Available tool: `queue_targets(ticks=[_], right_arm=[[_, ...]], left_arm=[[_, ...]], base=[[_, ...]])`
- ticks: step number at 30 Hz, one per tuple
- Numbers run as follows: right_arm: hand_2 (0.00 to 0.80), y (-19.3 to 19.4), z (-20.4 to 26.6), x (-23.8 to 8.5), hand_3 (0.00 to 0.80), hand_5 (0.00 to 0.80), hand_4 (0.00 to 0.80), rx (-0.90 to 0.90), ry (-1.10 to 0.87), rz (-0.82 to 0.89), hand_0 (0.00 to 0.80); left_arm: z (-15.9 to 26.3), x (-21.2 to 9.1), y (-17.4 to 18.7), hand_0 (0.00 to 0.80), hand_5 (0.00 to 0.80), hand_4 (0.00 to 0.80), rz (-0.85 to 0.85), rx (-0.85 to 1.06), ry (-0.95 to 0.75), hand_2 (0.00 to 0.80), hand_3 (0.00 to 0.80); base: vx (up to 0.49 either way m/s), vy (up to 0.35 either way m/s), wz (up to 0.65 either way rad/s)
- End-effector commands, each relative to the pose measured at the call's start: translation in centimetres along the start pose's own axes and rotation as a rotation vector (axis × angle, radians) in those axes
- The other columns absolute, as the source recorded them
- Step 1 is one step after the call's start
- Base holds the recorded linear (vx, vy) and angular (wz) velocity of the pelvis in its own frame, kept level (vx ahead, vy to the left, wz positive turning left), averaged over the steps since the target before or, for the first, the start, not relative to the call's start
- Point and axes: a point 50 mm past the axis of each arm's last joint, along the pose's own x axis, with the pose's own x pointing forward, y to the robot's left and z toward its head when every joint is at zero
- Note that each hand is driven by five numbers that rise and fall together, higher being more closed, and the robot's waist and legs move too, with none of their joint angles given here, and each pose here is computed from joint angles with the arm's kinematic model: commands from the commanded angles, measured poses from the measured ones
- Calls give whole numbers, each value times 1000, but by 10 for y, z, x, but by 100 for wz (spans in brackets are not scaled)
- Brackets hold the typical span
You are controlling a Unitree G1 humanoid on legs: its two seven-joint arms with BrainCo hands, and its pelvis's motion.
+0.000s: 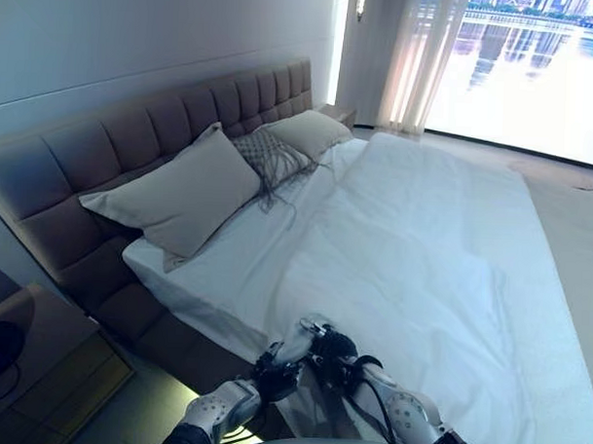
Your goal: Make the bed neatly
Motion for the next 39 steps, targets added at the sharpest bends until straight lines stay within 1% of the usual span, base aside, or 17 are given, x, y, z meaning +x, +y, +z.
queue_targets(ticks=[1,7,12,20,24,26,28,33,34,36,39], right_arm=[[0,18,25,-6,0,0,0,98,-92,136,0],[0,9,20,-7,0,0,0,210,-77,140,0],[0,9,17,-8,0,0,0,245,-54,162,0],[0,14,16,-8,0,0,0,217,-19,187,0],[0,11,12,-8,0,0,0,117,-1,157,0],[0,-2,15,-8,0,0,0,25,-52,51,0],[0,-15,15,-10,0,0,0,51,-37,-42,0],[0,-79,-1,-15,0,0,0,127,21,-287,0],[0,-97,-7,-17,0,0,0,192,40,-331,0],[0,-120,-17,-20,0,0,0,298,56,-373,0],[0,-151,-31,-29,0,0,0,405,38,-459,0]], left_arm=[[12,9,-47,800,800,800,-153,72,-26,800,800],[26,8,-55,800,800,800,-144,110,-88,800,800],[33,7,-62,800,800,800,-143,127,-125,800,800],[44,5,-67,800,800,800,-128,155,-183,800,800],[51,2,-72,800,800,800,-166,146,-220,800,800],[52,1,-73,800,800,800,-179,151,-225,800,800],[54,-1,-73,800,800,800,-190,152,-227,800,800],[65,-8,-73,800,800,800,-219,152,-257,800,800],[69,-10,-75,800,800,800,-225,159,-264,800,800],[75,-12,-79,800,800,800,-229,179,-267,800,800],[81,-14,-85,800,800,800,-231,203,-270,800,800]], base=[[-63,-30,-1],[-70,-21,-5],[-47,-28,-5],[-24,-38,-6],[-39,-51,-7],[-51,-36,-27],[-50,-19,-27],[-67,-21,-8],[-69,-43,-5],[-70,-57,-3],[-50,-50,1]])
